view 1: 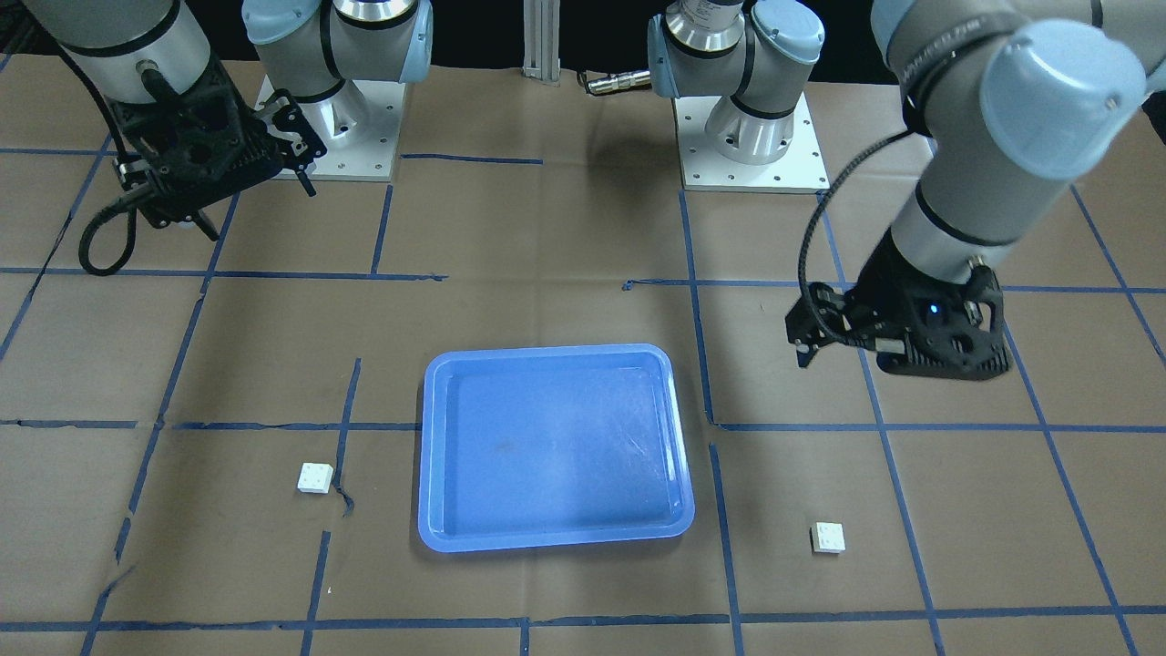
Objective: Assemble white blocks and place on blue tray
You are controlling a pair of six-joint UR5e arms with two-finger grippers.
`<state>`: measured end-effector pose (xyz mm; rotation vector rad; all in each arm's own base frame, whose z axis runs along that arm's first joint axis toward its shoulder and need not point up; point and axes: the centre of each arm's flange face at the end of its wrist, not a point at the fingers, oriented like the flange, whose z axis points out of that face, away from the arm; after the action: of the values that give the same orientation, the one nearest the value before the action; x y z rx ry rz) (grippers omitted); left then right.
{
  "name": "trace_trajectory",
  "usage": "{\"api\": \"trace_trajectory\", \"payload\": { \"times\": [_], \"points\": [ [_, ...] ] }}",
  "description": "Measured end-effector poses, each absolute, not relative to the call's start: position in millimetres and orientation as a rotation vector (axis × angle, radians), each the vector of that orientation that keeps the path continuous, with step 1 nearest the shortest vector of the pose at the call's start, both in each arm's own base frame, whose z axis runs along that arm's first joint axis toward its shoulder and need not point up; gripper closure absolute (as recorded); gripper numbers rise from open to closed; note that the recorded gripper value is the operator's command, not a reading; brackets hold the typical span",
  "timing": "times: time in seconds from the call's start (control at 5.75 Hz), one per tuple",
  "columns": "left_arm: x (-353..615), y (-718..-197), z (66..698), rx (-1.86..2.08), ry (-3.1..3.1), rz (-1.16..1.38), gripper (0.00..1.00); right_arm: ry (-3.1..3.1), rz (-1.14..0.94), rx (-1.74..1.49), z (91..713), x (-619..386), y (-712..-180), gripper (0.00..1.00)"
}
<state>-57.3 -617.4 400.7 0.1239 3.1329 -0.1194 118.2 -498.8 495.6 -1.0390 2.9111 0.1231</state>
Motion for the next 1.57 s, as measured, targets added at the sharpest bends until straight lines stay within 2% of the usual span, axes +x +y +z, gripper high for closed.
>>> {"api": "trace_trajectory", "payload": {
  "times": [0.17, 0.52, 0.7, 0.87, 1.39, 1.57],
  "points": [
    [-34, -658, 337, 0.137, 3.151, -0.16, 0.01, 2.772, 0.059, -1.384, 491, 109, -513, 0.01],
    [-20, -692, 236, 0.229, 3.159, -0.11, 0.01, 2.368, -0.047, -2.039, 476, 89, -544, 0.0],
    [-19, -695, 209, 0.246, 3.162, -0.062, 0.01, 2.218, -0.087, -2.183, 465, 78, -557, 0.0],
    [-17, -694, 192, 0.248, 3.165, -0.023, 0.05, 2.136, -0.157, -2.176, 446, 60, -574, 0.0],
    [-16, -694, 173, 0.251, 3.161, -0.03, 0.95, 2.015, -0.422, -1.944, 353, 11, -605, 0.0],
    [-15, -697, 172, 0.275, 3.155, -0.047, 1.0, 1.984, -0.537, -1.894, 307, 3, -603, 0.0]
  ]
}}
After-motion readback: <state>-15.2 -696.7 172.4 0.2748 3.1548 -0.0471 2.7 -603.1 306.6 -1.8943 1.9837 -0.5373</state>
